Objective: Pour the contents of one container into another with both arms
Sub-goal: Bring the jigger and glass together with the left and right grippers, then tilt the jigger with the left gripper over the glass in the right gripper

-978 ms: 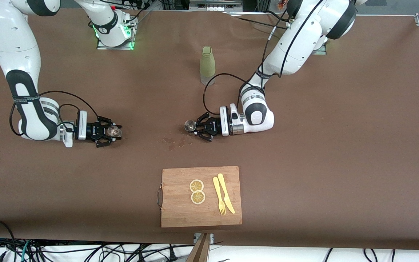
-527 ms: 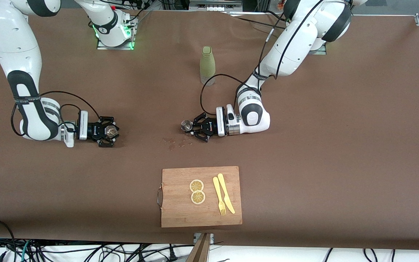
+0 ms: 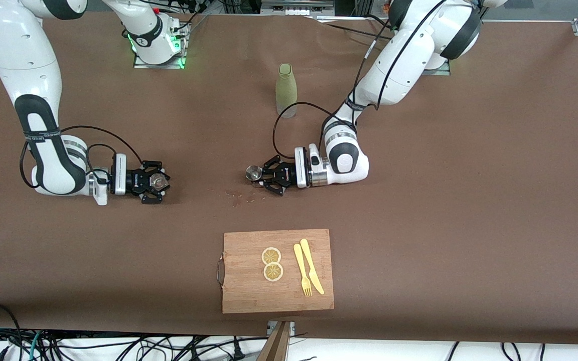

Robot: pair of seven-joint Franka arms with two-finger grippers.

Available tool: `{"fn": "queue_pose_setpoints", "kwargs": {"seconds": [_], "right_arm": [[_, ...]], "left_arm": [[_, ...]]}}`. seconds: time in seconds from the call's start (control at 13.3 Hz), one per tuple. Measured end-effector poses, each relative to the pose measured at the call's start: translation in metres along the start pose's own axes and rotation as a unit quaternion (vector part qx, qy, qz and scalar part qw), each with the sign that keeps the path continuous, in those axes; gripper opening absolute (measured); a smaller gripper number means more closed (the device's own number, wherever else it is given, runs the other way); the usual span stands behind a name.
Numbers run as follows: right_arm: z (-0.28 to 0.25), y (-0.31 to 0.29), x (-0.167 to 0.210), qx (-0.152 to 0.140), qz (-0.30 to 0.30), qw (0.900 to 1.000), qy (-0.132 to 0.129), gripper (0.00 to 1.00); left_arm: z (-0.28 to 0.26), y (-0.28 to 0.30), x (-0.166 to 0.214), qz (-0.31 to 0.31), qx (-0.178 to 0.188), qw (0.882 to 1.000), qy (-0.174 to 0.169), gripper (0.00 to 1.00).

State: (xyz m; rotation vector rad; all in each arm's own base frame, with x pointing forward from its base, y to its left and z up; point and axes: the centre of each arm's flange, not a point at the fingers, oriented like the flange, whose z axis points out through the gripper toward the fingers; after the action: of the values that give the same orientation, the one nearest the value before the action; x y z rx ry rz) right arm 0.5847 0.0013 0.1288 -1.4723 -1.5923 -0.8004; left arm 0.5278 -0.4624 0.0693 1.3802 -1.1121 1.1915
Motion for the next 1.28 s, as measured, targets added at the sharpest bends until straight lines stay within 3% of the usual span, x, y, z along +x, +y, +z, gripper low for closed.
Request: {"fn": "queue_pose_setpoints", "kwargs": {"seconds": [0.38,0.75,0.9,1.28], "right_arm": [[0.015,0.014,0.092,0.006,0.024,0.999,-0.023,0.31],[0.068,0.013,0.166,-0.013,0.056,0.994,-0.097,0.31],[0.086,0.012,0.185,-0.029,0.065,0.990,-0.119,0.31],[0.126,0.009,0.211,-0.038,0.090,0.982,-0.161,0.32]], "left_arm": [[0.004,0.000,0.003,0.004,0.001,1.000,-0.002,0.21],[0.007,0.003,0.002,0.003,0.004,1.000,-0.008,0.21],[0.007,0.003,0.001,0.003,0.005,1.000,-0.009,0.21],[0.007,0.002,0.001,0.003,0.005,1.000,-0.009,0.21]]}}
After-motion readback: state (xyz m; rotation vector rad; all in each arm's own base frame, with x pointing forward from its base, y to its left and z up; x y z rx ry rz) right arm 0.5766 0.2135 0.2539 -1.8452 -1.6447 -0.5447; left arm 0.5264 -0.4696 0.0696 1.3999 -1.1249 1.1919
